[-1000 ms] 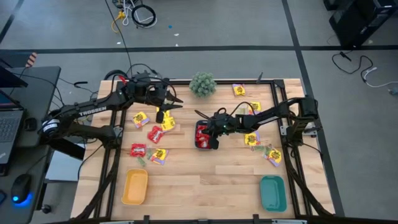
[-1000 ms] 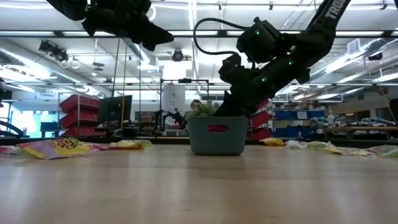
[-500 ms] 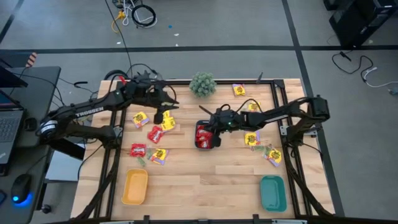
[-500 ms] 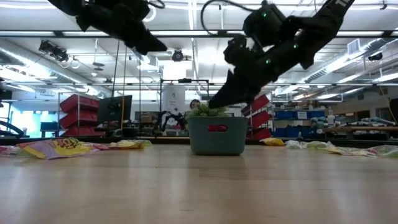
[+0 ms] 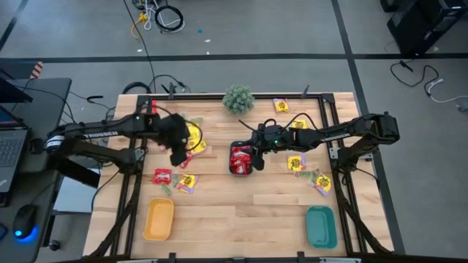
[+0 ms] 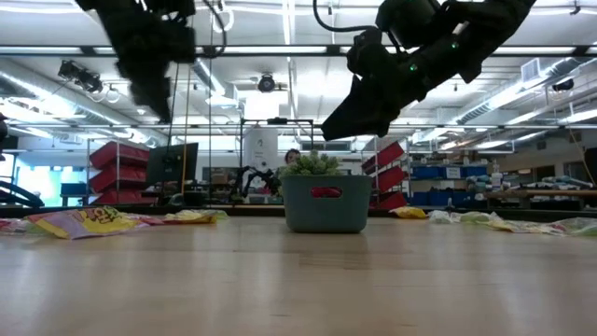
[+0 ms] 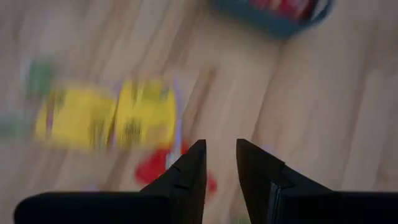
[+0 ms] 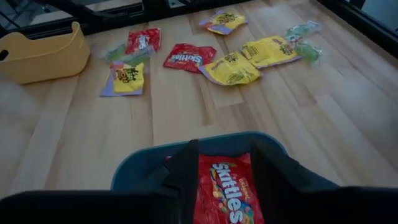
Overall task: Sort candy
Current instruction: Put the red candy pack into the blue bin
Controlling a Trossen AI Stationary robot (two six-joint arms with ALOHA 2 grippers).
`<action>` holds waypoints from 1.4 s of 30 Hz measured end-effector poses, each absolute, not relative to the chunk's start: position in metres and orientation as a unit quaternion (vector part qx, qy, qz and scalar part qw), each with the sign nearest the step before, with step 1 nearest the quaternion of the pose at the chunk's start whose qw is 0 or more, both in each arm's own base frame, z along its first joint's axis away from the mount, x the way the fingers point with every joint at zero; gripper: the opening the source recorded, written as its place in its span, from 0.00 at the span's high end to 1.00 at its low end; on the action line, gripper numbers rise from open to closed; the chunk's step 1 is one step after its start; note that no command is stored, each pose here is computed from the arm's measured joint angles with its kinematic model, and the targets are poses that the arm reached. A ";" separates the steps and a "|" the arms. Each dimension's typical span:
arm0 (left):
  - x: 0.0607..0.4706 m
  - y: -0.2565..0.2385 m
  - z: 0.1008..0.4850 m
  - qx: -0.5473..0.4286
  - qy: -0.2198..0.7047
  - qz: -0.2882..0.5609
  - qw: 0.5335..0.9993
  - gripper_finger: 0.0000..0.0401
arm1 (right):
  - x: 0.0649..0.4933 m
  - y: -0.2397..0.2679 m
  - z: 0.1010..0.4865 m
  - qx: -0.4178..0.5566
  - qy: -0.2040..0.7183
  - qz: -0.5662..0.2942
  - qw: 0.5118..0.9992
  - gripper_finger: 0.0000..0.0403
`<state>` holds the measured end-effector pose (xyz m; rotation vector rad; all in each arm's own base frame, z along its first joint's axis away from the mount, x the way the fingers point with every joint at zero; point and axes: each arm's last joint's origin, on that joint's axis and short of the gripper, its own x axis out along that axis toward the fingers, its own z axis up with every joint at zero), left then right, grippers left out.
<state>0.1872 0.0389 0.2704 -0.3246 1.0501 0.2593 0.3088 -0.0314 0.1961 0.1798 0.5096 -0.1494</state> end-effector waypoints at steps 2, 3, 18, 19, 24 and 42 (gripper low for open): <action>0.180 0.034 0.266 -0.176 0.531 0.152 0.815 0.78 | 0.309 -0.031 0.196 0.088 0.253 -0.073 0.961 0.66; 0.177 0.033 0.264 -0.189 0.541 0.167 0.802 0.78 | 0.309 -0.031 0.196 0.087 0.254 -0.073 0.961 0.65; 0.163 0.028 0.195 -0.257 0.576 0.213 0.746 0.60 | 0.309 -0.021 0.195 0.083 0.257 -0.058 0.961 0.65; 0.162 0.028 0.192 -0.261 0.576 0.217 0.744 0.58 | 0.309 -0.021 0.195 0.083 0.257 -0.058 0.961 0.65; 0.159 0.028 0.175 -0.262 0.594 0.242 0.721 0.52 | 0.309 -0.021 0.195 0.083 0.257 -0.058 0.961 0.65; 0.176 0.033 0.139 -0.217 0.621 0.235 0.716 0.59 | 0.309 -0.021 0.195 0.083 0.258 -0.058 0.961 0.65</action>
